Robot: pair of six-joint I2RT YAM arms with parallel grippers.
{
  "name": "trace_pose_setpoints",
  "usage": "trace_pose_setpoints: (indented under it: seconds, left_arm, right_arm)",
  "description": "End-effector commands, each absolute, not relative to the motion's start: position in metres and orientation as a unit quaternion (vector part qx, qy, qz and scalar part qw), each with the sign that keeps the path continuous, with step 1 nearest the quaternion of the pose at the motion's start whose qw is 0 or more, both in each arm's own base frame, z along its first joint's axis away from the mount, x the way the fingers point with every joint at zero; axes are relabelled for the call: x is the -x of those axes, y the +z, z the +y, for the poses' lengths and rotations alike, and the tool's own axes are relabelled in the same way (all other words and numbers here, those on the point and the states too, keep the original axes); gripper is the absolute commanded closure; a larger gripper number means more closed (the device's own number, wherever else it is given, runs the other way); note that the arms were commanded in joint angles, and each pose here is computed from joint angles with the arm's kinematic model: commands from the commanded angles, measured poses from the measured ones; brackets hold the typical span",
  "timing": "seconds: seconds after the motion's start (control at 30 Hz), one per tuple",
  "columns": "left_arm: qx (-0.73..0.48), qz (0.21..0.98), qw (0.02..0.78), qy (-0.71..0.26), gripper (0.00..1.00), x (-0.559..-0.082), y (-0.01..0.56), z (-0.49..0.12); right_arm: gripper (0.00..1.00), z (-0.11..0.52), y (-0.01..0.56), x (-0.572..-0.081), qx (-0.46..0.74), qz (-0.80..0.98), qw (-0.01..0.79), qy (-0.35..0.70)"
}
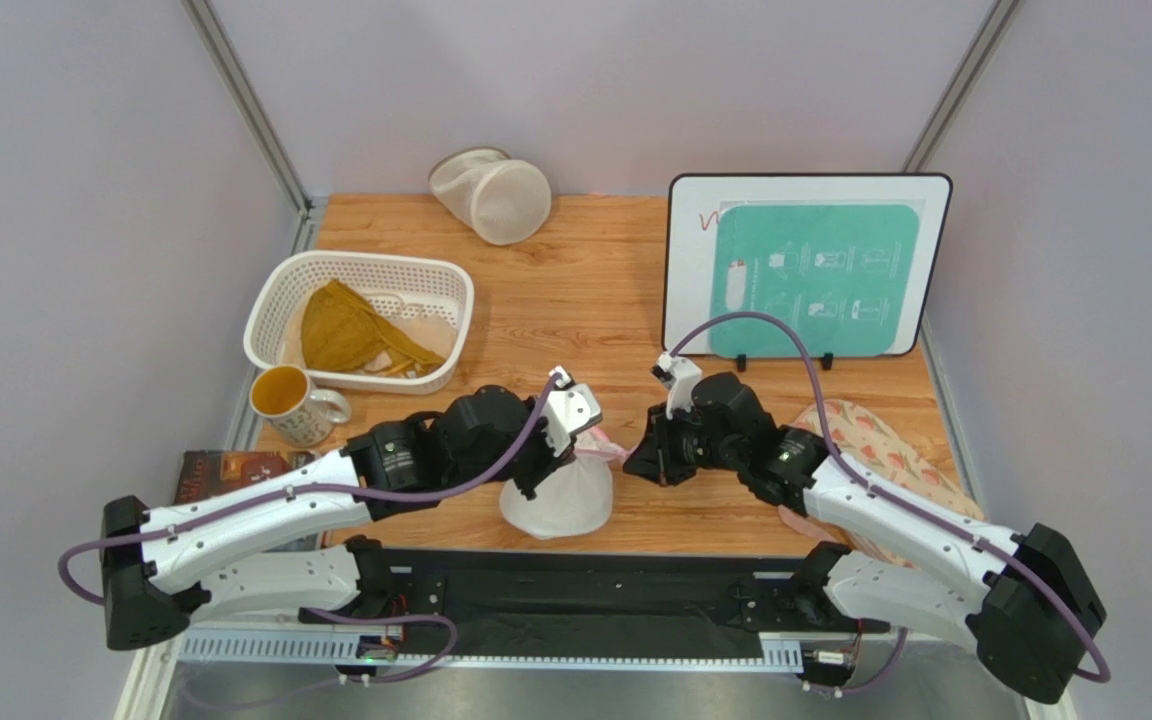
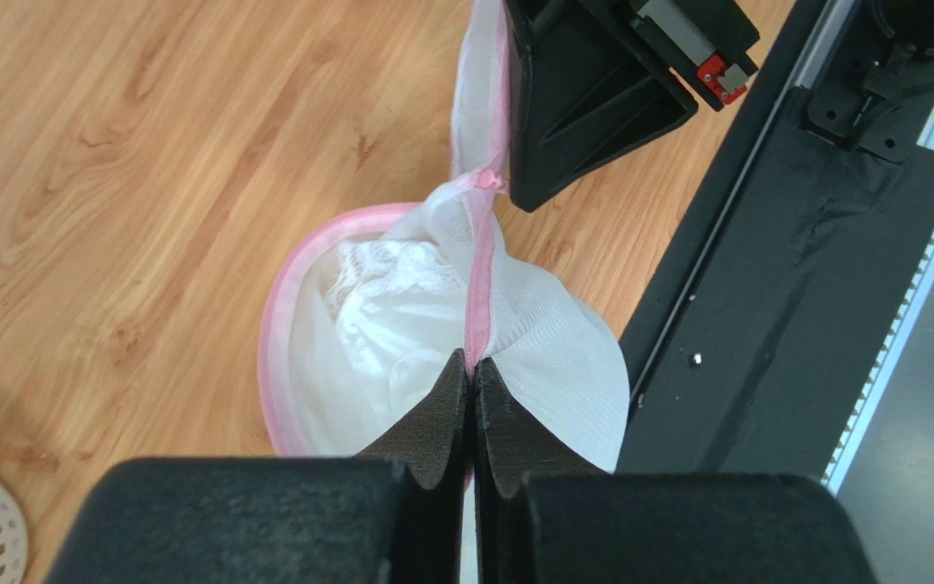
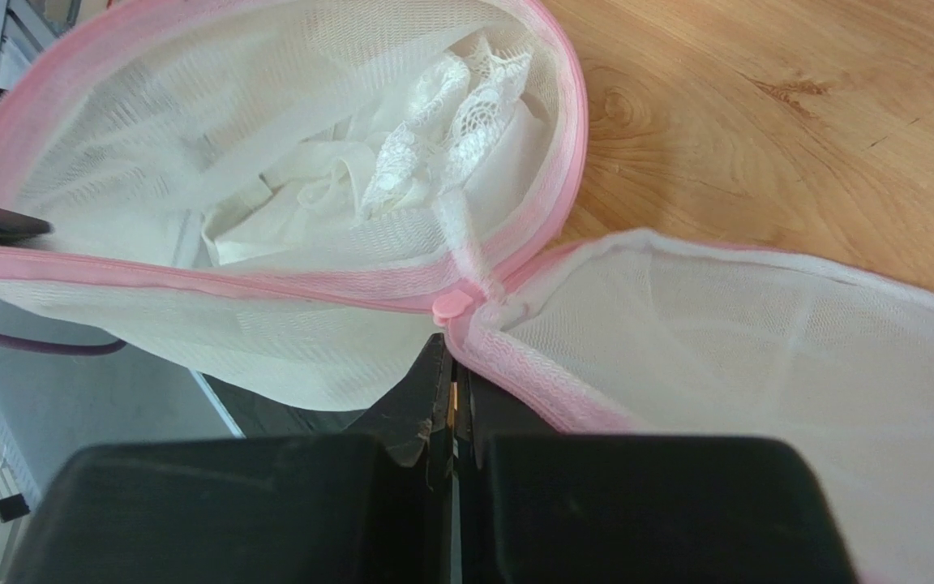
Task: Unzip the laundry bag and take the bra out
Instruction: Unzip the laundry bag at the center of the board.
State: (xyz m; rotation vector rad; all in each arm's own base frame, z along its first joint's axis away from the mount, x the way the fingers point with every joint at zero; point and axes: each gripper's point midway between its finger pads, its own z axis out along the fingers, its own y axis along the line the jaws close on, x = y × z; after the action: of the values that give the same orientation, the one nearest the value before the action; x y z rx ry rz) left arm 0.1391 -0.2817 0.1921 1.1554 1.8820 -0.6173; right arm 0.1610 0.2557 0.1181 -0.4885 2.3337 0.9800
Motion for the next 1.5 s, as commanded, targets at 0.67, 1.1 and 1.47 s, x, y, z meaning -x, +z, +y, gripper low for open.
trace_pose_setpoints:
  seconds: [0.67, 1.1, 1.47]
  left_arm:
    - [-0.353, 0.821, 0.392, -0.218, 1.00, -0.130, 0.135, -0.233]
    - [-0.325, 0.852, 0.343, -0.226, 1.00, -0.104, 0.088, -0.224]
    - [-0.318, 0.855, 0.339, -0.228, 1.00, -0.094, 0.078, -0.215]
  right_arm:
    - [1.00, 0.242, 0.091, -0.169, 0.168, 0.893, 0.275, 0.313]
    - [1.00, 0.241, 0.075, -0.150, 0.182, 0.901, 0.254, 0.301]
    - [0.25, 0.241, 0.118, -0.143, 0.198, 0.891, 0.281, 0.295]
